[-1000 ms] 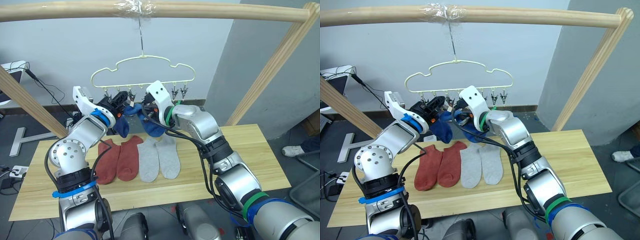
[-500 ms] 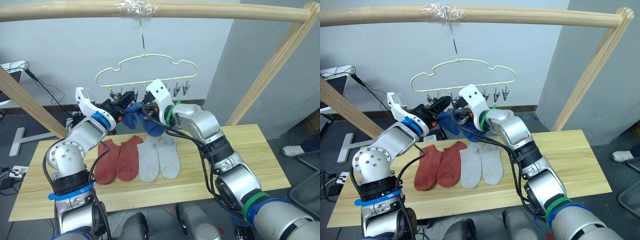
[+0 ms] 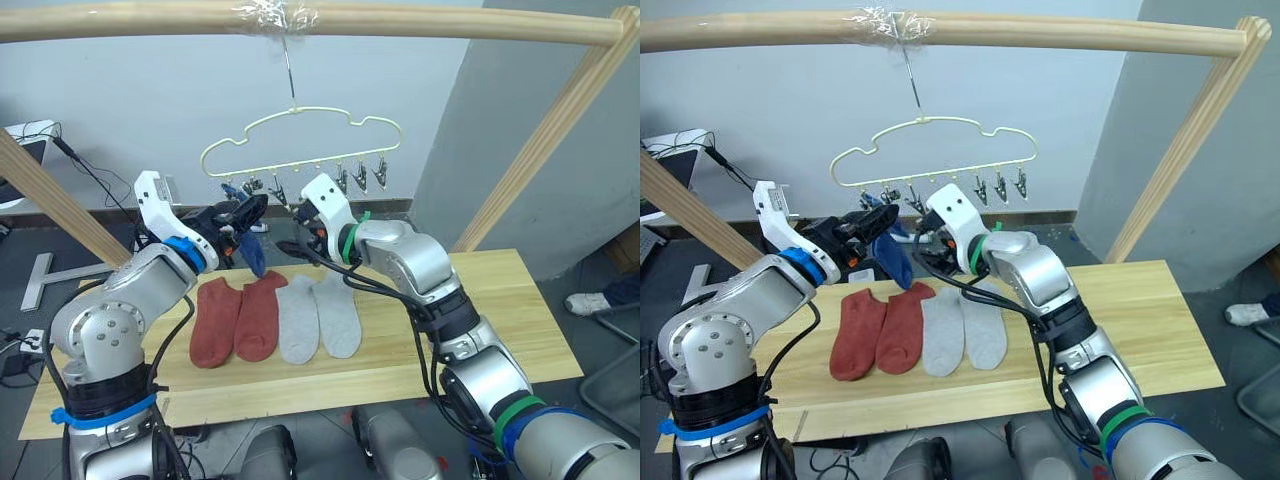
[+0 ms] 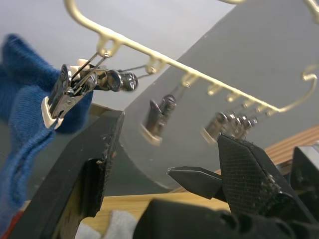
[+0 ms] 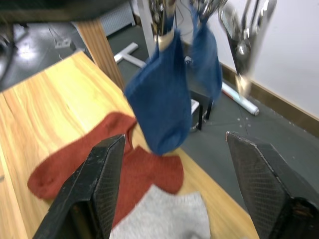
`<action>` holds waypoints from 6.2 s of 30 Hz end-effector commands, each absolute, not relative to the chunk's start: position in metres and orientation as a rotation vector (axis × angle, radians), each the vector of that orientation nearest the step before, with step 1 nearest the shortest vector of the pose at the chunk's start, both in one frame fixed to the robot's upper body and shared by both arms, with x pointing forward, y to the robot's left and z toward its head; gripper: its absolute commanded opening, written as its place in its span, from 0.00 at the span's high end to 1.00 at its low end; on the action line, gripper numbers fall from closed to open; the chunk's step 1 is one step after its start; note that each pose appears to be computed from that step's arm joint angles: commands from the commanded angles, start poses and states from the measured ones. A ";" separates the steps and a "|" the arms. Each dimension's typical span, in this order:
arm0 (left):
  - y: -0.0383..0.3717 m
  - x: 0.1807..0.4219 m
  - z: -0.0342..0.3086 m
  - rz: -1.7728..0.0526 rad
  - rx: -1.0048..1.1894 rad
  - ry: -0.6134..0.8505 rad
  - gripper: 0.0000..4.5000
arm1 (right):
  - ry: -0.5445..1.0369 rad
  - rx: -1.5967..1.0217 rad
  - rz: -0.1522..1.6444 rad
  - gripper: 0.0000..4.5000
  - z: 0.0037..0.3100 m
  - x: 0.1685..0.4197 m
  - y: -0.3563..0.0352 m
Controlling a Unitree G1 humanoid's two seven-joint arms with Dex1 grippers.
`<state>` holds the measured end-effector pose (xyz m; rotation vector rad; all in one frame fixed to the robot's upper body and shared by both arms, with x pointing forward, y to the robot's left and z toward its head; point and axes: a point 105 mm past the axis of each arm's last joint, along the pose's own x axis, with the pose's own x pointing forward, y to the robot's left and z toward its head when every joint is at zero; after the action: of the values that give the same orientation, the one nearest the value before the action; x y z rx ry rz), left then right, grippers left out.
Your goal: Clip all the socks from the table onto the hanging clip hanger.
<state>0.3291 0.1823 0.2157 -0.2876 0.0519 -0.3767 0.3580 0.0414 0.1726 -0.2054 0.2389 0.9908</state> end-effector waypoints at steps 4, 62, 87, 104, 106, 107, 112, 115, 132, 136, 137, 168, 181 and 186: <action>0.190 0.324 0.221 -0.323 -0.033 -0.033 0.24 | 0.163 -0.198 1.017 0.24 0.188 0.342 0.017; 0.140 0.379 0.188 -0.175 0.115 -0.150 0.37 | -0.077 -0.256 1.202 0.23 0.259 0.281 -0.088; 0.151 0.407 0.201 -0.103 0.078 -0.189 0.37 | -0.064 -0.237 1.134 0.23 0.254 0.279 -0.092; 0.160 0.408 0.220 -0.125 -0.049 -0.198 0.37 | -0.055 -0.222 1.115 0.23 0.247 0.277 -0.090; 0.163 0.407 0.221 -0.124 -0.080 -0.189 0.37 | -0.056 -0.218 1.112 0.23 0.246 0.277 -0.090; 0.164 0.407 0.221 -0.125 -0.097 -0.187 0.37 | -0.056 -0.217 1.112 0.23 0.246 0.277 -0.089; 0.168 0.406 0.222 -0.138 -0.155 -0.171 0.37 | -0.057 -0.210 1.107 0.23 0.244 0.276 -0.089; 0.171 0.404 0.221 -0.146 -0.165 -0.161 0.37 | -0.059 -0.205 1.105 0.23 0.244 0.276 -0.088; 0.176 0.394 0.210 -0.143 0.018 -0.156 0.37 | -0.059 -0.199 1.099 0.23 0.242 0.277 -0.086; 0.176 0.393 0.204 -0.141 0.080 -0.180 0.37 | -0.059 -0.196 1.096 0.23 0.241 0.277 -0.086; 0.175 0.392 0.204 -0.143 0.098 -0.195 0.37 | -0.058 -0.196 1.096 0.23 0.241 0.277 -0.086; 0.179 0.399 0.203 -0.037 0.059 -0.288 0.37 | -0.037 -0.210 1.091 0.23 0.240 0.277 -0.089; 0.179 0.404 0.206 -0.026 0.022 -0.257 0.44 | -0.031 -0.210 1.087 0.23 0.238 0.277 -0.090; 0.180 0.405 0.207 -0.023 0.016 -0.253 0.77 | -0.028 -0.208 1.085 0.23 0.237 0.277 -0.090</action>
<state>0.4057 0.1810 0.1923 0.0256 -0.2092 -0.0193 0.2835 -0.0916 0.2295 -0.1851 0.0102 1.0726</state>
